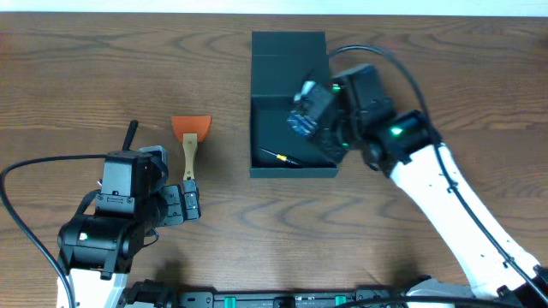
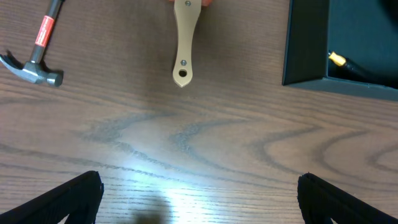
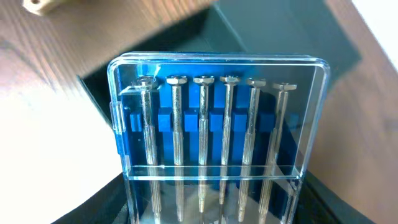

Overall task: Pack container
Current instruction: 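Carry the screwdriver set into the box and release it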

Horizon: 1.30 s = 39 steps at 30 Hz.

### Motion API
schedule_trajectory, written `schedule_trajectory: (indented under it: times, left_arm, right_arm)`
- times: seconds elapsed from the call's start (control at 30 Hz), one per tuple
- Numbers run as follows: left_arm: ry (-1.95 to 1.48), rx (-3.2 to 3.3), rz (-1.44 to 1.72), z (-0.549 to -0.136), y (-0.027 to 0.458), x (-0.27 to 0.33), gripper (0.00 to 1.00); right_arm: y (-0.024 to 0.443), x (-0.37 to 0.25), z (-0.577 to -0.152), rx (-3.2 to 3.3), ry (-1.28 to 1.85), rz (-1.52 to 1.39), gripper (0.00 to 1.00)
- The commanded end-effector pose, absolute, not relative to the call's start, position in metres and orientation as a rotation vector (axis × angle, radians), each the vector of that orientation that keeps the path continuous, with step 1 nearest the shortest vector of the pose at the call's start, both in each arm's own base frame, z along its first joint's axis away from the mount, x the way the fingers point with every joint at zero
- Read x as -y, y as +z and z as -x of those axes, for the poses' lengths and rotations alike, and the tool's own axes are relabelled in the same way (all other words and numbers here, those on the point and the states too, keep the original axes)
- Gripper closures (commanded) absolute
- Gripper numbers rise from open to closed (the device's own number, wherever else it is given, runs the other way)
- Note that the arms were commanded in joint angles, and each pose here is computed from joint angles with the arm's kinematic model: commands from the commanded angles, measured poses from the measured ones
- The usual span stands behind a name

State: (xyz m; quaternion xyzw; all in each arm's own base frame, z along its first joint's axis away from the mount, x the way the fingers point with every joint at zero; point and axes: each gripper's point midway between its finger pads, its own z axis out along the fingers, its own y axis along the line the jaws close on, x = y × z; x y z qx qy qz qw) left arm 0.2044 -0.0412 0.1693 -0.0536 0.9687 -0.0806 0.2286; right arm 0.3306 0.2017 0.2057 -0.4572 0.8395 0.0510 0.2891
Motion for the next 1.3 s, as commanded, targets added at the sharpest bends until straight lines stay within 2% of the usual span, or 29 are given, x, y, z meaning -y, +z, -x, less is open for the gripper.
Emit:
schedule_trajectory:
  times: [0.0,0.3,0.7,0.77,0.8,0.83,1.0,1.13,1.27]
  left_arm:
    - [-0.200,-2.645,0.137,-0.207,0.177,0.038,0.01]
    - [-0.200,-2.645,0.137,-0.207,0.177,0.038,0.02]
    - [-0.201,-2.645,0.138,-0.207,0.177,0.038,0.01]
    - [-0.201,-2.645,0.138,-0.207,0.177,0.038,0.01]
    - [-0.201,-2.645,0.138,-0.207,0.177,0.038,0.01]
    - [-0.201,-2.645,0.138,-0.207,0.177,0.038,0.01]
    - [-0.201,-2.645,0.138,-0.207,0.177,0.038,0.02]
    - [-0.200,-2.646,0.138,-0.207,0.177,0.038,0.01]
    - [-0.201,-2.645,0.137,-0.207,0.177,0.038,0.02]
  right_arm:
    - [0.197,-0.221,-0.342,-2.171,0.102,1.375,0.99]
    - [0.116,-0.238,-0.353,-2.195,0.110,1.644,0.99]
    - [0.041,-0.245,-0.353,-2.298,0.180,1.741,0.98]
    - [0.035,-0.245,-0.354,-2.306,0.182,1.744,0.89]
    - [0.032,-0.246,-0.354,-2.308,0.182,1.745,0.75]
    - [0.031,-0.246,-0.355,-2.309,0.182,1.740,0.71]
    - [0.033,-0.248,-0.360,-2.305,0.180,1.710,0.67]
    - [0.035,-0.248,-0.361,-2.312,0.181,1.689,0.57]
    - [0.049,-0.250,-0.366,-2.312,0.181,1.638,0.55]
